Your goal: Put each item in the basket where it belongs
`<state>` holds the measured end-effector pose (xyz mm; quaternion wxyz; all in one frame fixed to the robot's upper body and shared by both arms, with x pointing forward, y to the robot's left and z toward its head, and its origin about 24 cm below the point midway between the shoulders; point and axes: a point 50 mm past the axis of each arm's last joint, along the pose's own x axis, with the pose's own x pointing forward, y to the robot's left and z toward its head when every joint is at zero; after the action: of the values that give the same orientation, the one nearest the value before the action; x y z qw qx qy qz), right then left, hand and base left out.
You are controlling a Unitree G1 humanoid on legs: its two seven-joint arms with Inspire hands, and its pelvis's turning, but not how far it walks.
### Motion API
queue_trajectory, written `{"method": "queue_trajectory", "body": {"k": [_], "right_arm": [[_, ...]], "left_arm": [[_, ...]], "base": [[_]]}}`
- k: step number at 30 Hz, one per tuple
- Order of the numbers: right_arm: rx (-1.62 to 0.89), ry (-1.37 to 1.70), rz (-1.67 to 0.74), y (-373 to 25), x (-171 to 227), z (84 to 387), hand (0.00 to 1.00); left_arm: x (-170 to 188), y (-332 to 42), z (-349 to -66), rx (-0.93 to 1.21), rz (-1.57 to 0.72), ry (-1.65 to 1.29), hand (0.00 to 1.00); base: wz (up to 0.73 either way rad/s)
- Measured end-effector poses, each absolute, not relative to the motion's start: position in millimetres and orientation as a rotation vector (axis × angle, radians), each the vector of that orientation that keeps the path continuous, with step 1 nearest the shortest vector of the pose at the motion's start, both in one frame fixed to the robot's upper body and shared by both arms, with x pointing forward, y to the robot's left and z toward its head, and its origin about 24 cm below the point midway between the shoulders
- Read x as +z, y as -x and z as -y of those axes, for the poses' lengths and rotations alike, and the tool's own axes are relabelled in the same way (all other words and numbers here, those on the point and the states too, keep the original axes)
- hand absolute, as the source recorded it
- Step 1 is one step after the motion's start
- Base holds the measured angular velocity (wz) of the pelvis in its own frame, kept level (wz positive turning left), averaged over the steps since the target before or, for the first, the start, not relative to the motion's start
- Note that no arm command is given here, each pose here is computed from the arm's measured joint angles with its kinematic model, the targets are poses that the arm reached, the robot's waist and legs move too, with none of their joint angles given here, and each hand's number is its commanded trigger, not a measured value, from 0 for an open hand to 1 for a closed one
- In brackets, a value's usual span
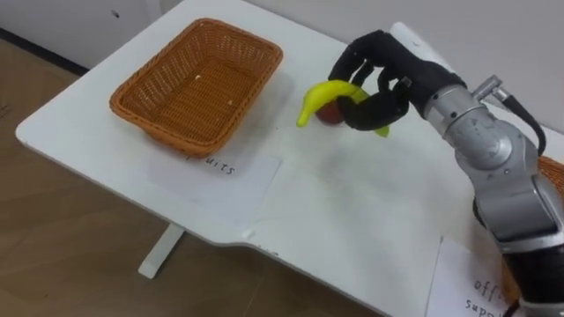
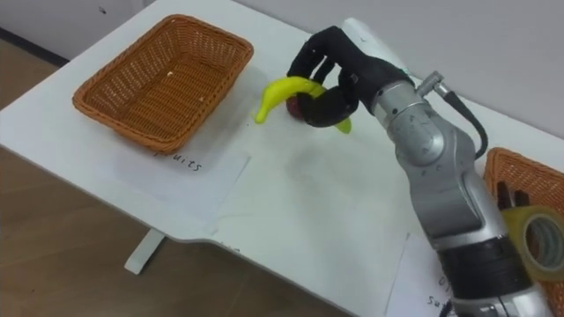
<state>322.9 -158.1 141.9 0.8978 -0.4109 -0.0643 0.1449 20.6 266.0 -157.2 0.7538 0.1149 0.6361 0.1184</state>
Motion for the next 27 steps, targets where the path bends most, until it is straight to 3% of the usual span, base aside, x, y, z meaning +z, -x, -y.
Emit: {"method": "queue_trajectory", "body": {"k": [15, 27], "right_arm": [[0.330, 0.845, 0.094, -335.7, 132.0, 145.4, 1.00], [0.398, 0.863, 0.123, -335.1, 125.6, 117.3, 1.00]], "left_arm": [[-156.2, -12.6, -269.8, 0.263, -1.428, -0.289, 0.00], [-154.7, -19.3, -270.5, 0.256, -1.401, -0.300, 0.00]], "base": [[0.08], [0.01]]}}
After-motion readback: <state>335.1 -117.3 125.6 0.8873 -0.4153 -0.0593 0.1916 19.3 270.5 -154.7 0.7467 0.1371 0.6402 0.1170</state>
